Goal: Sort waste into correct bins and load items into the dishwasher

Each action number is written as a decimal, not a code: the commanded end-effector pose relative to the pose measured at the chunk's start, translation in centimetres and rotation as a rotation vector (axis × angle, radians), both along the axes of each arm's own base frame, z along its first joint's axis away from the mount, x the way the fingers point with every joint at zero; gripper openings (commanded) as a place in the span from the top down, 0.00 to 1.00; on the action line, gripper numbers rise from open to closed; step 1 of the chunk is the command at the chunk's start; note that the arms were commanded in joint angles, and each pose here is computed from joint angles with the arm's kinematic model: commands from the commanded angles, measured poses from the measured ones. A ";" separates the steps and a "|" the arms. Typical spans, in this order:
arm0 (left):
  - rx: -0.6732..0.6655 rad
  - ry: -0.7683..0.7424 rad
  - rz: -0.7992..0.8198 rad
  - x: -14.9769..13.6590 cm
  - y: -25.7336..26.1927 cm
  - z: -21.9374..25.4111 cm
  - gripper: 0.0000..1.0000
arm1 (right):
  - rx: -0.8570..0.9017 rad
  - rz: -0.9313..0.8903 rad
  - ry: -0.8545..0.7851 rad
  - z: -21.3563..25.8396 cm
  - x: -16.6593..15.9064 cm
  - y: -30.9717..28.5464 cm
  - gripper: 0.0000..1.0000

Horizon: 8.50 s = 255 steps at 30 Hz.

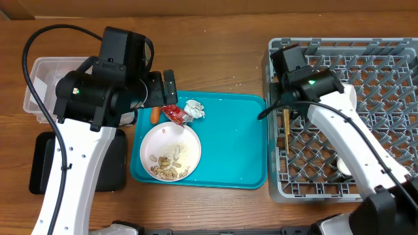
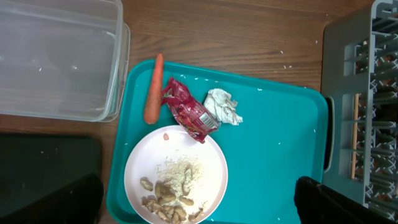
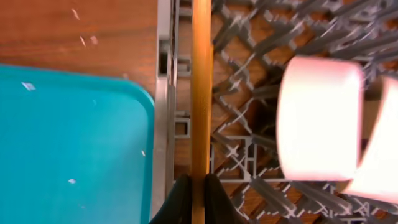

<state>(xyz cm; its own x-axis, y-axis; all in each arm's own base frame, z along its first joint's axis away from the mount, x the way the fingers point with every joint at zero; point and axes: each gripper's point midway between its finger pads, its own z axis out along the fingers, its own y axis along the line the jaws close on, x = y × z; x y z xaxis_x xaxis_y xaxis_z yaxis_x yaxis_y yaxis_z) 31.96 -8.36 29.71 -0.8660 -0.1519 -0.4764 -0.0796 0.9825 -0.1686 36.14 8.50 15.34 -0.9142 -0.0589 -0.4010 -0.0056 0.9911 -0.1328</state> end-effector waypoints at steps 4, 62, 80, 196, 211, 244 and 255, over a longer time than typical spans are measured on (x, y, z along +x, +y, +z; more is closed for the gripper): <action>0.000 -0.010 0.015 0.3 0.1 0.3 0.00 | -0.014 0.011 0.060 -1.4 -0.8 -0.3 0.68; -0.101 -0.046 -0.013 1.2 -1.7 1.1 0.00 | 0.331 0.125 -0.380 16.5 -6.2 2.2 0.00; 0.012 0.068 -0.143 2.2 -4.8 -3.6 0.08 | 0.307 0.118 -0.306 14.1 -4.8 2.8 0.00; 0.156 0.270 0.282 8.1 1.2 -15.2 0.96 | 0.305 0.118 -0.301 13.9 -4.7 2.8 0.00; 0.069 0.269 0.861 7.8 16.0 -14.7 0.37 | 0.305 0.118 -0.301 13.9 -4.7 2.8 0.00; 0.453 0.484 0.088 7.8 2.5 -27.0 0.43 | 0.305 0.118 -0.301 13.9 -4.7 2.8 0.00; 0.460 0.495 0.102 7.7 3.1 -27.4 0.42 | 0.305 0.118 -0.301 13.9 -4.7 2.8 0.00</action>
<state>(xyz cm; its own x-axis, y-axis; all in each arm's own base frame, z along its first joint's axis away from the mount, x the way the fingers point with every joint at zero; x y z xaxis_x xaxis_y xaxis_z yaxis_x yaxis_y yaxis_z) 40.10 -5.67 2.92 -0.9909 -0.1126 -0.0743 -0.1305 0.9393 0.3172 31.29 11.07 28.17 -0.7659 -0.0006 -0.6430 -0.1196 0.9827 0.1416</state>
